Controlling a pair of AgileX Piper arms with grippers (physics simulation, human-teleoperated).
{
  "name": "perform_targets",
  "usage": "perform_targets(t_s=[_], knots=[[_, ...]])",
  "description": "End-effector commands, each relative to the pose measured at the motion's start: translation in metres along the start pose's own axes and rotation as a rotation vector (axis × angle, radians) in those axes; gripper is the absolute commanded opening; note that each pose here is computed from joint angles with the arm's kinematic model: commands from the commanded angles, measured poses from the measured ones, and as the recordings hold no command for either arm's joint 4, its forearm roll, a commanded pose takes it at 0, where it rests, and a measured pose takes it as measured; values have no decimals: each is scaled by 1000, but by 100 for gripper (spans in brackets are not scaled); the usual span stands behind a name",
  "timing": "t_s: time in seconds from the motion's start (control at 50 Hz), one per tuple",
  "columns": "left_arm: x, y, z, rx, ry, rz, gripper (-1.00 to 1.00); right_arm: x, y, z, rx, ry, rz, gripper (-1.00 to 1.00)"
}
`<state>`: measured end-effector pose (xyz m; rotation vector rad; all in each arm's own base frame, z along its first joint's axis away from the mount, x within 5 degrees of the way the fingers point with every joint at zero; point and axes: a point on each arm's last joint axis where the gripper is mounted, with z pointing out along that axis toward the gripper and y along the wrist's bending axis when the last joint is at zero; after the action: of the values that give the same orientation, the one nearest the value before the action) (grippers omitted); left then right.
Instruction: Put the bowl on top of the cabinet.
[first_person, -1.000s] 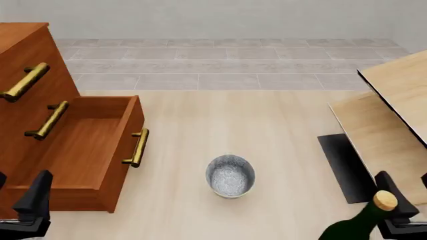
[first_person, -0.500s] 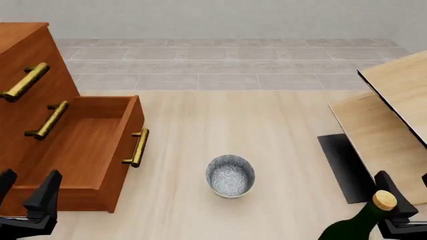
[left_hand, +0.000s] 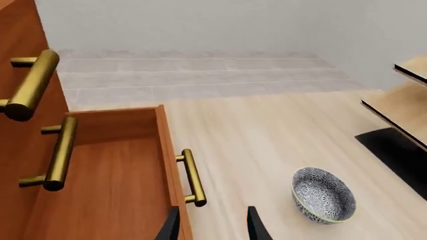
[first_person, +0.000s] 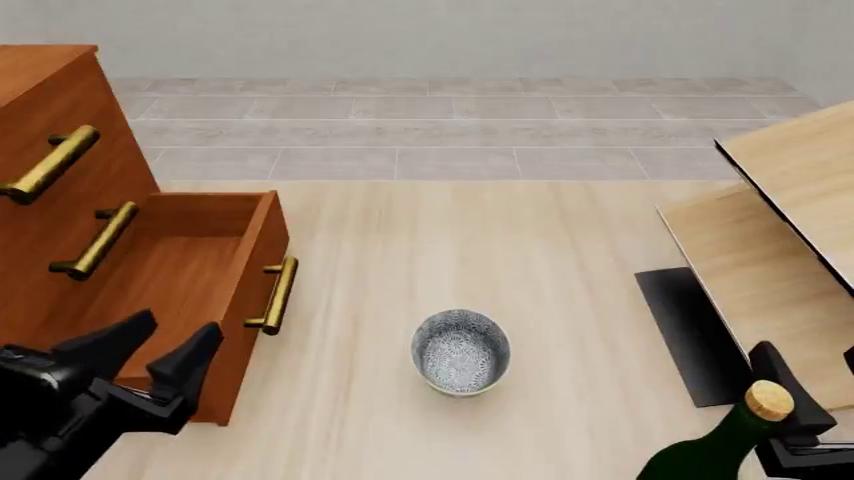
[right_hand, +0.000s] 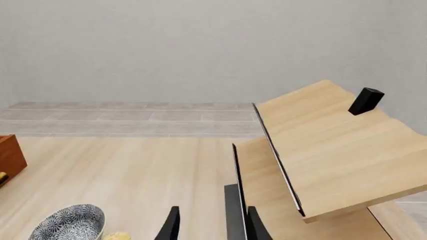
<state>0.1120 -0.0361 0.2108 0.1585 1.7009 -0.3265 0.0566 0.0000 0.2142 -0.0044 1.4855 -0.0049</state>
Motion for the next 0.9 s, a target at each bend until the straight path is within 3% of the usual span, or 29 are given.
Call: perform_targets(t_s=[0.02,0.56,0.9], knots=[[2,-15,22,97,57,-24,100,0,0,0,0,-1,6,100],[7,-50,57,262,137,10,100,0,0,0,0,-1,6,100],[11,-66,80,299,172,14,100,0,0,0,0,-1,6,100]])
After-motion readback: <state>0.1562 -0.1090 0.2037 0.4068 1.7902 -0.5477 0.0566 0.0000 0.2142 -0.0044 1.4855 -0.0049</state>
